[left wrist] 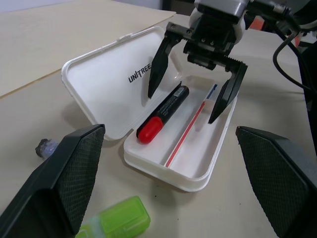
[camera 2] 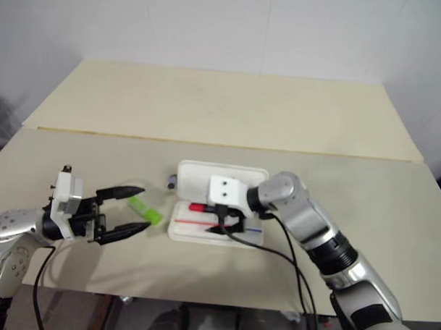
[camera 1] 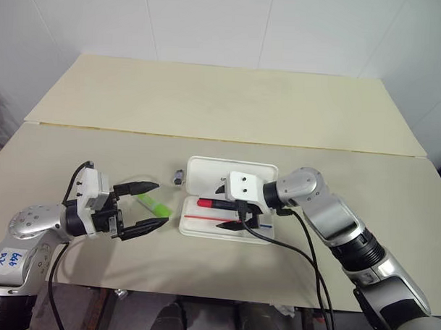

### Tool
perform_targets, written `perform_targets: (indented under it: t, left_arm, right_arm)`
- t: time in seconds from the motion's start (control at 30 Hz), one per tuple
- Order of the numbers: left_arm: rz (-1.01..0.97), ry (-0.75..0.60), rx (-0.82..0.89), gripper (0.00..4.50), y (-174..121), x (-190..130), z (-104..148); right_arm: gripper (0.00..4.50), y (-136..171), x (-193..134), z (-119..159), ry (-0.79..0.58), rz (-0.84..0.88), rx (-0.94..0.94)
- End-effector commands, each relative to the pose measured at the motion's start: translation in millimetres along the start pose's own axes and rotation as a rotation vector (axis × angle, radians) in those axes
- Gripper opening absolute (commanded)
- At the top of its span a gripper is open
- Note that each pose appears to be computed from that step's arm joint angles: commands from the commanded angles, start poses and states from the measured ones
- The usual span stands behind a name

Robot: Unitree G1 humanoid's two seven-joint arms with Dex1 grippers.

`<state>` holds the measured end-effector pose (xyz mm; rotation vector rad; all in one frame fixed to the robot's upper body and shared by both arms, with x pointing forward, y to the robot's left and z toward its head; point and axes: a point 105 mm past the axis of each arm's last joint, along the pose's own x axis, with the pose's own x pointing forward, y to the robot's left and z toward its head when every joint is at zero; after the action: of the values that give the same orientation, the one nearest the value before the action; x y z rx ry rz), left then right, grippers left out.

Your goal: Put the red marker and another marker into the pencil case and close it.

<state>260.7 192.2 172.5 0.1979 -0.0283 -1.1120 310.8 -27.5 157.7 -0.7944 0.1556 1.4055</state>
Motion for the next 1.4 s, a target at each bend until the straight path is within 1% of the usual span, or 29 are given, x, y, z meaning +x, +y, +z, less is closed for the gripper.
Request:
perform_targets:
  t: [0.03,0.2,0.33,0.57,0.73,0.87,1.1,1.2,1.27,1.4]
  left_arm:
    - [0.014,-0.028,0.059,4.5,-1.8,-2.7,11.9]
    - [0.023,-0.024,0.061,4.5,-2.0,-3.7,11.3]
    - [0.038,-0.003,0.058,4.5,-1.5,-9.2,7.5]
    - [0.112,0.089,0.048,4.5,15.0,-29.4,-11.2]
    - [0.141,0.184,0.066,4.5,29.7,-44.7,-25.8]
    - [0.092,0.273,0.048,4.5,38.7,-54.5,-37.5]
    - [-0.006,0.32,0.011,4.5,54.8,-56.4,-35.8]
    - [-0.078,0.388,0.041,4.5,67.4,-53.9,-36.5]
    - [-0.106,0.408,0.059,4.5,75.5,-51.0,-34.9]
    - [-0.17,0.44,0.085,4.5,83.9,-44.2,-33.5]
  right_arm:
    - [4.47,-7.7,-9.1,15.5,-0.06,-0.037,-0.045]
    - [4.47,-8.4,-13.0,23.6,-0.113,-0.042,-0.046]
    - [4.47,-4.2,-29.0,27.7,-0.157,-0.008,-0.021]
    - [4.47,3.3,-63.7,13.1,-0.184,0.035,0.003]
    - [4.47,-3.1,-79.1,-2.7,-0.163,-0.016,0.007]
    - [4.47,-9.7,-83.0,-11.3,-0.139,-0.065,0.013]
    - [4.47,-6.6,-85.1,-15.5,-0.139,-0.071,0.029]
    - [4.47,4.4,-95.0,-20.4,-0.147,-0.036,0.062]
    - [4.47,15.2,-101.6,-23.4,-0.148,0.001,0.066]
    - [4.47,27.6,-110.3,-29.0,-0.154,0.014,0.082]
